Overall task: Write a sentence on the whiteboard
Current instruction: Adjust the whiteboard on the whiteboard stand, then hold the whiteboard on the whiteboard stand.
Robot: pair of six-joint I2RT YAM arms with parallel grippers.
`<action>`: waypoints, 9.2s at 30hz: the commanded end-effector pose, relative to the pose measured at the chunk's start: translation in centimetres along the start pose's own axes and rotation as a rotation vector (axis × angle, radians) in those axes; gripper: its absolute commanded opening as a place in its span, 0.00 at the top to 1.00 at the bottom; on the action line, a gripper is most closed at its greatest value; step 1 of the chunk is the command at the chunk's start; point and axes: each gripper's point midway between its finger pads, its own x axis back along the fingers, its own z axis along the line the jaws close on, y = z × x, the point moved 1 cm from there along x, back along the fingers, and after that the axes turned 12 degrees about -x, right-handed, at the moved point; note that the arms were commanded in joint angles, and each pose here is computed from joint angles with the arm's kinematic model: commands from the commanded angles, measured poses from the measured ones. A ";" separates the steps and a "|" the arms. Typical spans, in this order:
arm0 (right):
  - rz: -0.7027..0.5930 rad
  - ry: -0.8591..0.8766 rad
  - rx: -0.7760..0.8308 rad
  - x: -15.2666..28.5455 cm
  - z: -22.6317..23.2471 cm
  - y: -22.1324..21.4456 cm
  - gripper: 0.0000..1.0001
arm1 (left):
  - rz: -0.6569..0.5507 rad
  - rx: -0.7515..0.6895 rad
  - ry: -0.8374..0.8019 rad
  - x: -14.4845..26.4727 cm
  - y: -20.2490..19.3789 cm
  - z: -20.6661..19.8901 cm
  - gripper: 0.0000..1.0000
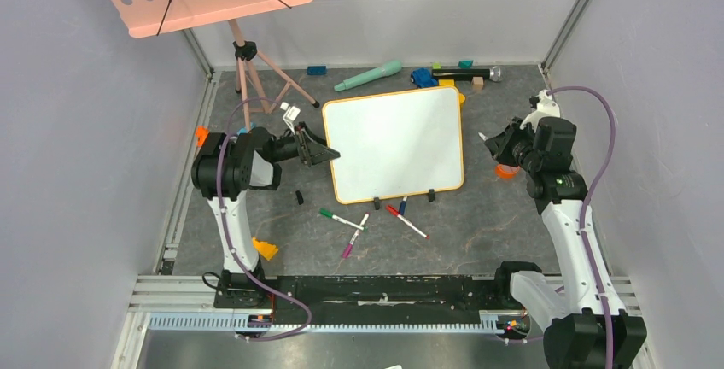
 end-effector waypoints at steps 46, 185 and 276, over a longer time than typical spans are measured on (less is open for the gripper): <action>-0.006 -0.012 -0.010 -1.0 -0.9 -0.6 1.00 | 0.105 -0.169 -0.234 -2.4 -1.0 -0.7 0.29; 0.007 -0.338 0.065 -1.9 -4.9 -8.6 1.00 | 0.024 -0.081 -0.060 -1.4 -2.1 1.1 0.98; -0.070 -0.256 0.146 0.7 -3.9 -6.8 1.00 | 0.009 -0.088 -0.017 -1.0 -2.5 1.6 0.98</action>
